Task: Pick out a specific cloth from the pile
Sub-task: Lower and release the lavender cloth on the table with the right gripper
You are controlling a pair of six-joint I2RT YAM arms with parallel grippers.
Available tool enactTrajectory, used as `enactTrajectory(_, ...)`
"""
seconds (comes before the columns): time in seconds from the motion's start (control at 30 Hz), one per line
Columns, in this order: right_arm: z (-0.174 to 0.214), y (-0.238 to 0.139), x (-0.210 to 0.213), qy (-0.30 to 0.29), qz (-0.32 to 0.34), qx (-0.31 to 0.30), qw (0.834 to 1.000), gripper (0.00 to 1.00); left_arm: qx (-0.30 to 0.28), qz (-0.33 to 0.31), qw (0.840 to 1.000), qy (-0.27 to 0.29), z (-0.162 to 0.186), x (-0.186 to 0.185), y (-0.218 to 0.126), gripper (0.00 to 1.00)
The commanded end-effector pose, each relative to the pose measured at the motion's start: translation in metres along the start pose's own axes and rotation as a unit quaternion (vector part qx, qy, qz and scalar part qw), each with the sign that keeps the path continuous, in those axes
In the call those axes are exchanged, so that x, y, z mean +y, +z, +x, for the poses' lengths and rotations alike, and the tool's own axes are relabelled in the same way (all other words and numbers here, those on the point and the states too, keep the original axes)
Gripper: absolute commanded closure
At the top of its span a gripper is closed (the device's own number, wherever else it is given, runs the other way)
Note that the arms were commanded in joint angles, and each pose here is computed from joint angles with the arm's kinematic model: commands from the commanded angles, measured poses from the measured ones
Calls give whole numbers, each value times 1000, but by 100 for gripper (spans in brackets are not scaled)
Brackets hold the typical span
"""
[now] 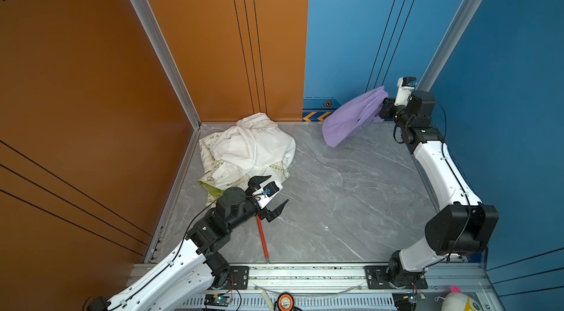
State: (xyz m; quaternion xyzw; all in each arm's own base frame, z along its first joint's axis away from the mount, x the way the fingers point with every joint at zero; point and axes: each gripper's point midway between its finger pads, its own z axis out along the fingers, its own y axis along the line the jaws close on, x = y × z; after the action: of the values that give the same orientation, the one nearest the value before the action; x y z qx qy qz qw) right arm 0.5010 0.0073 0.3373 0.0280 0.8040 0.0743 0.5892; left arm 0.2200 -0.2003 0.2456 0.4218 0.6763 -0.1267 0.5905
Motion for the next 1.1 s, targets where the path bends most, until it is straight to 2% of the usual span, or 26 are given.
enactTrajectory(0.0, 46, -14, -15, -23, 33, 32, 999, 100, -7, -9, 1000, -14, 0, 3, -1, 2)
enactTrajectory(0.07, 85, -21, -21, -20, 41, 69, 997, 100, -7, -8, 1000, -17, 0, 2, -1, 2)
enactTrajectory(0.27, 139, -49, -34, -23, 74, 131, 988, 100, -15, -8, 1000, -18, -5, 3, -3, 2)
enactTrajectory(0.47, 168, -63, -48, -49, 106, 202, 972, 100, -20, -12, 1000, -21, -9, 5, -5, 2)
enactTrajectory(0.63, 173, -80, -51, -61, 117, 209, 969, 99, -17, -38, 999, -26, -7, 13, -8, 2)
enactTrajectory(0.87, 190, -108, -55, -63, 132, 226, 963, 93, -3, -79, 996, -37, 0, 27, -12, 2)
enactTrajectory(0.97, 200, -120, -60, -65, 147, 236, 959, 85, 9, -101, 994, -44, 4, 35, -13, 2)
enactTrajectory(1.07, 203, -128, -61, -62, 150, 232, 959, 61, 28, -125, 990, -55, 12, 44, -13, 2)
